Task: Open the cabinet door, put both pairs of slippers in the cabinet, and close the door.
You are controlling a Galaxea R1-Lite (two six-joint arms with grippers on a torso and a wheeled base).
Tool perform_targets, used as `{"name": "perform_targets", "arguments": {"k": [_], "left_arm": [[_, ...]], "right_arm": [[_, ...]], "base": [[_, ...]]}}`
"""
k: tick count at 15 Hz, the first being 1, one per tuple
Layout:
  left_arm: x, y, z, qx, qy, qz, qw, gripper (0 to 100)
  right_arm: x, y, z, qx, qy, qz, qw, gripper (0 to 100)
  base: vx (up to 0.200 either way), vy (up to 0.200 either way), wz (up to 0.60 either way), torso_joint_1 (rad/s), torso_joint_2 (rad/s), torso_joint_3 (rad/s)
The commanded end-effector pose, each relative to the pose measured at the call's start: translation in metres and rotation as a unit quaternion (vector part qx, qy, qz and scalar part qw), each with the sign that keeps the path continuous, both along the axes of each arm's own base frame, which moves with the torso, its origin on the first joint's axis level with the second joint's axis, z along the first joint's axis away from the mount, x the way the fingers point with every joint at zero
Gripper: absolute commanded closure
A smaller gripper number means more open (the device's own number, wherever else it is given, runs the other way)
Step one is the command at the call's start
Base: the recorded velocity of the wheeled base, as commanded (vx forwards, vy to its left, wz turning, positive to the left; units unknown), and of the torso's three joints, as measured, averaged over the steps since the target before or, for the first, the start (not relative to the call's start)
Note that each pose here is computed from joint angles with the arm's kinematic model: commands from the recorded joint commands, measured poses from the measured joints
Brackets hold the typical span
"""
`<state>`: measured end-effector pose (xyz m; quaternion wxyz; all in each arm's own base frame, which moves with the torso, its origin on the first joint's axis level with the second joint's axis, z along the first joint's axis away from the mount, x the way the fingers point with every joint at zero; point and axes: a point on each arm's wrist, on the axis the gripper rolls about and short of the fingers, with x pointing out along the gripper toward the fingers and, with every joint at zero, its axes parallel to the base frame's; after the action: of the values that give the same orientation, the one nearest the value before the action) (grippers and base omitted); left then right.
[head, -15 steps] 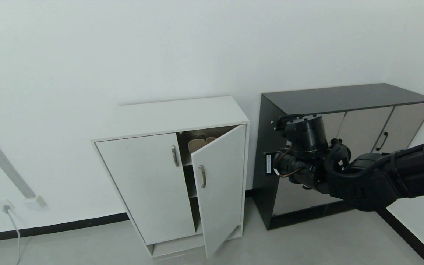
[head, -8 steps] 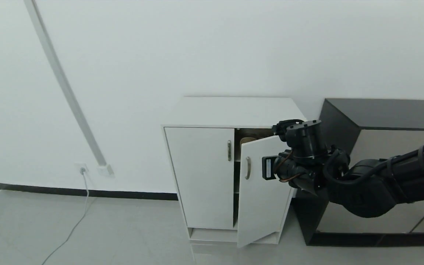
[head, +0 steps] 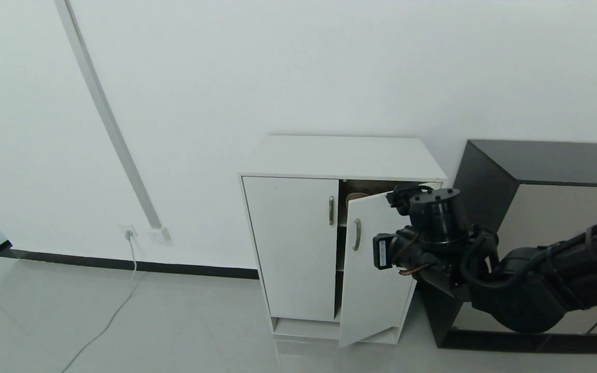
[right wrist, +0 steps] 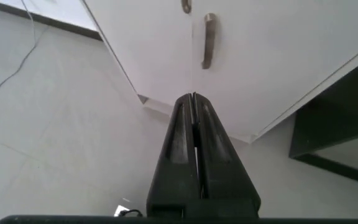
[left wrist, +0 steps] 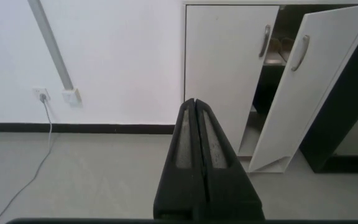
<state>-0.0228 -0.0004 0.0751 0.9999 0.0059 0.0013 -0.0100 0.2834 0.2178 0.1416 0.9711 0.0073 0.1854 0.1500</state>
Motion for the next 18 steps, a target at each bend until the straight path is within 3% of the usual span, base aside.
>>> {"name": "perform_targets", "arguments": {"k": [1,4,8,18], "left_arm": [[0.0,0.0,0.0,0.0,0.0,0.0,1.0,100],[0.0,0.0,0.0,0.0,0.0,0.0,1.0,100],[0.0,0.0,0.0,0.001,0.0,-0.001,1.0,100],[0.0,0.0,0.0,0.001,0.0,-0.001,1.0,100]], "right_arm": [[-0.01,-0.006,-0.012,-0.001,-0.003,0.034,0.999,100],[-0.017,-0.011,-0.019,0.003,-0.031,0.08,0.996,100],[-0.032,-0.019,-0.02,0.014,-0.013,0.139,0.99,100],[-0.045,-0.029,-0.028,0.007,0.007,0.155,0.988,100]], "base": [[0.0,0.0,0.0,0.0,0.0,0.0],[0.0,0.0,0.0,0.0,0.0,0.0],[0.0,0.0,0.0,0.0,0.0,0.0],[0.2,0.0,0.0,0.002,0.0,0.004]]}}
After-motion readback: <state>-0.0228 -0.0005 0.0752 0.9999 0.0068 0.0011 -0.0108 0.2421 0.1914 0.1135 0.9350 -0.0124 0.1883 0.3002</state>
